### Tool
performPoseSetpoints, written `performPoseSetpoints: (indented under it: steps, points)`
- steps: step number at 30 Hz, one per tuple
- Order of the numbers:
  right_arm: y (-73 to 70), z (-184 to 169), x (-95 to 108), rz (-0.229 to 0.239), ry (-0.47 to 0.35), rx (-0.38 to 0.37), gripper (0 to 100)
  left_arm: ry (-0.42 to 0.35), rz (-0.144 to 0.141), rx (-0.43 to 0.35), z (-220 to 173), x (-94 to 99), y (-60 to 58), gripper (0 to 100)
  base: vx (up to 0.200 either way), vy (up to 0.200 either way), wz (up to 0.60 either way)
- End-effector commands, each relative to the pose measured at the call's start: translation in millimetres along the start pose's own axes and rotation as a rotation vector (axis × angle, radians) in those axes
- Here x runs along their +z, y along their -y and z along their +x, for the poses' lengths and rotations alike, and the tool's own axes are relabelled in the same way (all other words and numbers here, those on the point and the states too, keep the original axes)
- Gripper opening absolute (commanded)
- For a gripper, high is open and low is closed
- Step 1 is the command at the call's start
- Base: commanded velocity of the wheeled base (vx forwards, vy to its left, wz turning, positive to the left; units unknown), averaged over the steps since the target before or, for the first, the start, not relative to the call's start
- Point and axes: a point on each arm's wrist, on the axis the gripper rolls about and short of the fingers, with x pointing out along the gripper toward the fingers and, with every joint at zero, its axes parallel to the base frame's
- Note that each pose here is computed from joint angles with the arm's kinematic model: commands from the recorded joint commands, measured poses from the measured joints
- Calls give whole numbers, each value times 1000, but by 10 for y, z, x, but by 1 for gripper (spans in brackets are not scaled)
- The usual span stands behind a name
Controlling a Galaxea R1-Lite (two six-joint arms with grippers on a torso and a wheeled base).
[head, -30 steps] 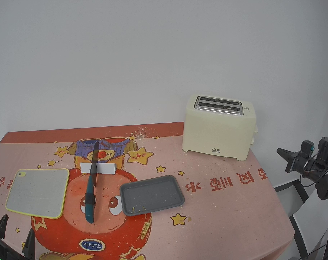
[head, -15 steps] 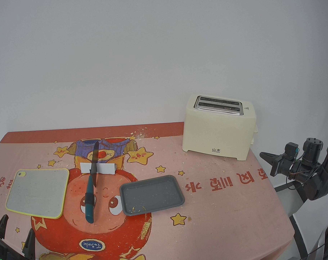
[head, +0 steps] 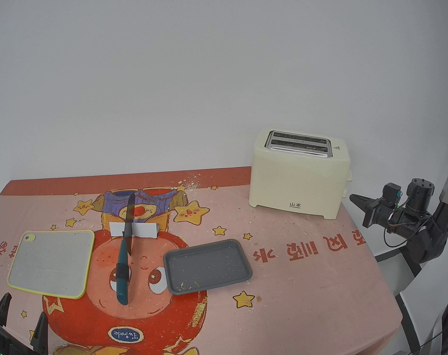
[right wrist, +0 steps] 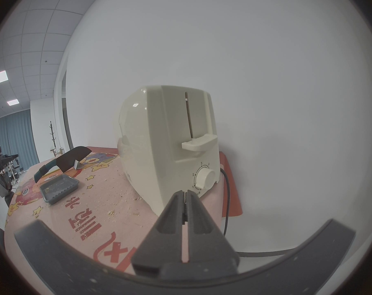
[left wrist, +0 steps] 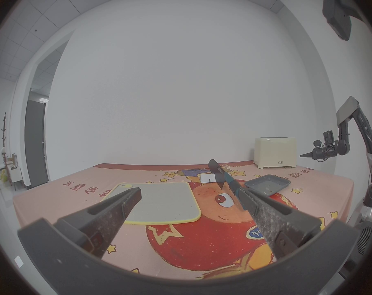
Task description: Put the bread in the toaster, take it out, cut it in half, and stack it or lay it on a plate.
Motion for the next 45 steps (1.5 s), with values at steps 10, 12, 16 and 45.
performPoseSetpoints:
  steps: [10, 12, 16, 45]
  points:
    - [9, 171, 14, 0, 17, 14, 0, -18, 0, 0, 14, -49, 1, 100, 0, 0, 0]
    - [9, 171, 14, 0, 17, 16, 0, -18, 0, 0, 14, -49, 1, 100, 0, 0, 0]
    - [17, 174, -1, 4, 14, 13, 0, -18, 0, 0, 14, -49, 1, 100, 0, 0, 0]
    - [97, 240, -75, 22, 5, 2, 0, -18, 0, 0, 14, -49, 1, 100, 0, 0, 0]
